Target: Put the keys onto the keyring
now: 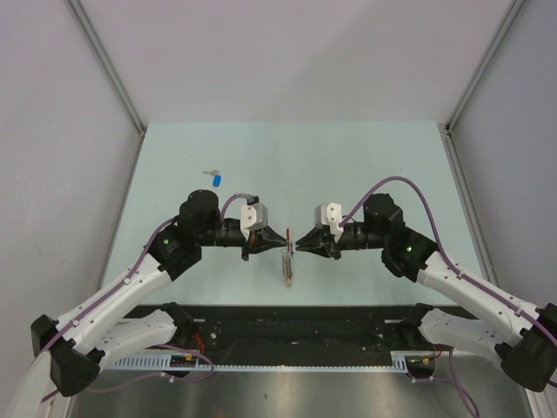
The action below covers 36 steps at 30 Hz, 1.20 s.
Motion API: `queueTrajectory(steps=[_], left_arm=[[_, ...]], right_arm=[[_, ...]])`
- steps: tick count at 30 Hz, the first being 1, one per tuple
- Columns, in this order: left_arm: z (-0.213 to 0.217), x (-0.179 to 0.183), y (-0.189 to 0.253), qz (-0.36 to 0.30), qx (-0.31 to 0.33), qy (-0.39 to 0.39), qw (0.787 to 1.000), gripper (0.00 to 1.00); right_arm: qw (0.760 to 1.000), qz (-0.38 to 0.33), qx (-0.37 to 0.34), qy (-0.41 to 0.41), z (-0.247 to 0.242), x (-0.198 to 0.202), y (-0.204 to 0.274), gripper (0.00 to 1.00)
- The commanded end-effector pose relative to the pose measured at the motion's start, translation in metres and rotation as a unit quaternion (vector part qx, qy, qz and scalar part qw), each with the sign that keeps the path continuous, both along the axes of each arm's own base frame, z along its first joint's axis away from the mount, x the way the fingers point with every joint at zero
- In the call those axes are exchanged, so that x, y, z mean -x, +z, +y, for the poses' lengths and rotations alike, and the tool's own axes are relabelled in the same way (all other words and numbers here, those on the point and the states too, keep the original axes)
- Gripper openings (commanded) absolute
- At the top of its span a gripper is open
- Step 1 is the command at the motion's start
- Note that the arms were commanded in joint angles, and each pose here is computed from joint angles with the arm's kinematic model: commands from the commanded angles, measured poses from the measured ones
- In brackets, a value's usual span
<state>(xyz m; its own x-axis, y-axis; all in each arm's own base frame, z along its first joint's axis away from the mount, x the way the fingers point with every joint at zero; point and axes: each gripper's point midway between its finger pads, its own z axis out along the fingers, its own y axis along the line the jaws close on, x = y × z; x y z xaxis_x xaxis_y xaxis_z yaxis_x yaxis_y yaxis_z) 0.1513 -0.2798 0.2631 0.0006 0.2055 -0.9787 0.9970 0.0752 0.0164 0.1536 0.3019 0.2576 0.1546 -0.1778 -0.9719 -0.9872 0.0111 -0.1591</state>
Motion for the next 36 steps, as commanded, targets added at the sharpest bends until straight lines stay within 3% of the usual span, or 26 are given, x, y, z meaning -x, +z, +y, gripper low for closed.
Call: queueTrajectory(steps=[1,5,24,36], left_arm=[[-0.003,0.005,0.024,-0.040,0.033,-0.026,0.998,0.00],[-0.004,0.004,0.023,-0.039,0.032,-0.023,0.998,0.01],[-0.006,-0.001,0.012,-0.025,0.003,-0.012,1.000,0.01],[-0.004,-0.013,0.029,-0.013,0.039,0.044,0.998,0.00]], right_arm=[[1.000,-0.009,-0.018,0.008,0.004,0.000,0.011,0.13],[0.999,-0.020,-0.029,0.006,0.005,-0.003,0.018,0.00],[0.999,-0.026,-0.033,-0.005,0.003,-0.001,0.024,0.00],[0.999,-0.030,0.003,-0.017,0.003,-0.004,0.008,0.00]])
